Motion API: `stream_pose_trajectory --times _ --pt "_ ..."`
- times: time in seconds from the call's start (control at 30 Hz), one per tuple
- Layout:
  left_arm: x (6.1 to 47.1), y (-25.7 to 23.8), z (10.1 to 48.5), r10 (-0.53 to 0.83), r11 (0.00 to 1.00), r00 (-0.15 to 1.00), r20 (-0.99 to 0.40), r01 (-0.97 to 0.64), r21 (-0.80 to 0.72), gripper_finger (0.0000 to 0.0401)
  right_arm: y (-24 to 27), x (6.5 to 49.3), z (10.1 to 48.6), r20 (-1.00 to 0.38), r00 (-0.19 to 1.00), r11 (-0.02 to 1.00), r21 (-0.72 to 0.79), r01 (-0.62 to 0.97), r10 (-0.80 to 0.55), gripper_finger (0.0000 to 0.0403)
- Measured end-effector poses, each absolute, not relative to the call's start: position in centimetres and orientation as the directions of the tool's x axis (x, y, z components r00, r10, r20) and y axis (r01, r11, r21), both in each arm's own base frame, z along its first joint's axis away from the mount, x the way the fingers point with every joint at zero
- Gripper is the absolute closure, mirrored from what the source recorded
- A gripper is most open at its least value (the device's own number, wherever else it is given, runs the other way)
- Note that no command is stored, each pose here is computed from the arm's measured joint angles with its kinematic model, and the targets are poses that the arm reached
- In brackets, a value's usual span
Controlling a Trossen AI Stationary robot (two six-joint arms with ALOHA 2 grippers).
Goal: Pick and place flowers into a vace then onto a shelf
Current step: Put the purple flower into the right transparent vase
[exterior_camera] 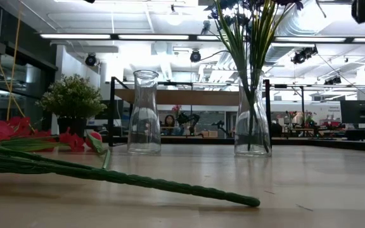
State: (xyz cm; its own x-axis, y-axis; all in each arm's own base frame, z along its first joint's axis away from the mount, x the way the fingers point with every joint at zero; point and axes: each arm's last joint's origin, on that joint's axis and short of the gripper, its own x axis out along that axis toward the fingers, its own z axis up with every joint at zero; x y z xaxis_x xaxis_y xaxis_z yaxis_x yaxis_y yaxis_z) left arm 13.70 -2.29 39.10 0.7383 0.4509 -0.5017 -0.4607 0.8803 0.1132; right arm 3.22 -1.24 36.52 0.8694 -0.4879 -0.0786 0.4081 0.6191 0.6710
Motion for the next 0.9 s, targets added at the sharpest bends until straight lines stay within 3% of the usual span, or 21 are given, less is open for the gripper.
stream_pose_trajectory --times 0.43,0.9 --pt "13.7 -2.3 39.1 0.45 0.88 0.738 -0.502 -0.462 0.11 0.0041 -0.8 5.2 39.5 0.103 0.857 0.774 0.495 0.396 -0.504 0.0403" --pt "13.7 -2.3 39.1 0.451 0.88 0.738 -0.502 -0.463 0.108 0.0041 0.1 7.7 41.1 0.214 0.893 0.869 0.402 0.289 -0.396 0.0403"
